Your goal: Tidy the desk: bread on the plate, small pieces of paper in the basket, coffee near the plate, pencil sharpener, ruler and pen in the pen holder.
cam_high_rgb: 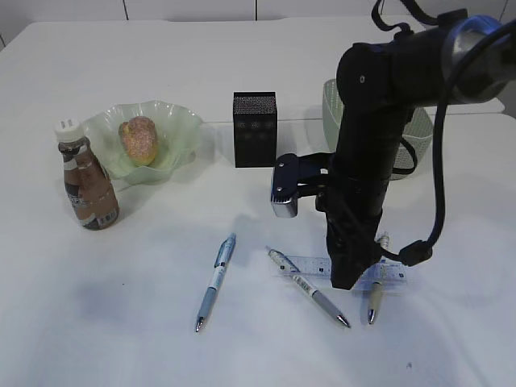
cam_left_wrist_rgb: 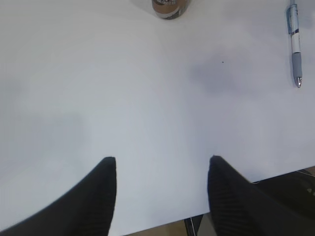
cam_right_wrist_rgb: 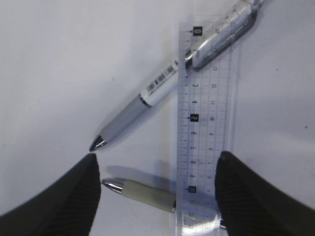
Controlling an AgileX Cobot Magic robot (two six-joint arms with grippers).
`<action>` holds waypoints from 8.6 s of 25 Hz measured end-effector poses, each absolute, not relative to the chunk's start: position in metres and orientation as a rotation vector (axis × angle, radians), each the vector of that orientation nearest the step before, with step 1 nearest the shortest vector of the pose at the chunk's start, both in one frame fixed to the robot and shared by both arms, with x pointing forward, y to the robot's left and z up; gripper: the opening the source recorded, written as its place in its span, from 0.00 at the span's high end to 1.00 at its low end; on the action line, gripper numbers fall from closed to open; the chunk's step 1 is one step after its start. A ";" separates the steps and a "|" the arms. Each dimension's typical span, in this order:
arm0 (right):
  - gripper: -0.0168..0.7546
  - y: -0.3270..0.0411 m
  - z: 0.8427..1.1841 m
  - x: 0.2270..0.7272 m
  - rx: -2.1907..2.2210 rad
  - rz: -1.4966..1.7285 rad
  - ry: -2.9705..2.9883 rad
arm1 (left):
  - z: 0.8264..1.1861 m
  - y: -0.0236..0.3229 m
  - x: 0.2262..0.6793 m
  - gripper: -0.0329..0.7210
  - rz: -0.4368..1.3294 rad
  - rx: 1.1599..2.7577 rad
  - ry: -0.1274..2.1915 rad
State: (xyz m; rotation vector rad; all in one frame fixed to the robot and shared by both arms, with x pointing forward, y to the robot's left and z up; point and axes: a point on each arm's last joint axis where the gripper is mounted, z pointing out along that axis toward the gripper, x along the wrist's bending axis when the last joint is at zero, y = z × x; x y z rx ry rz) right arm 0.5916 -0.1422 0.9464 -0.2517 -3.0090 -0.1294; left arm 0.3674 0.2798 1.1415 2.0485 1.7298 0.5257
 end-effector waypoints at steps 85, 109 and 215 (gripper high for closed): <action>0.24 -0.140 0.917 0.608 -0.356 -0.082 -3.044 | 1.143 0.286 0.368 0.41 0.617 2.071 1.744; 0.24 -0.142 0.900 0.614 -0.325 -0.032 -3.079 | 1.143 0.286 0.368 0.41 0.617 2.071 1.744; 0.60 -0.084 1.045 0.716 -1.219 -1.707 -3.058 | 1.146 0.278 0.372 0.46 0.556 1.997 1.686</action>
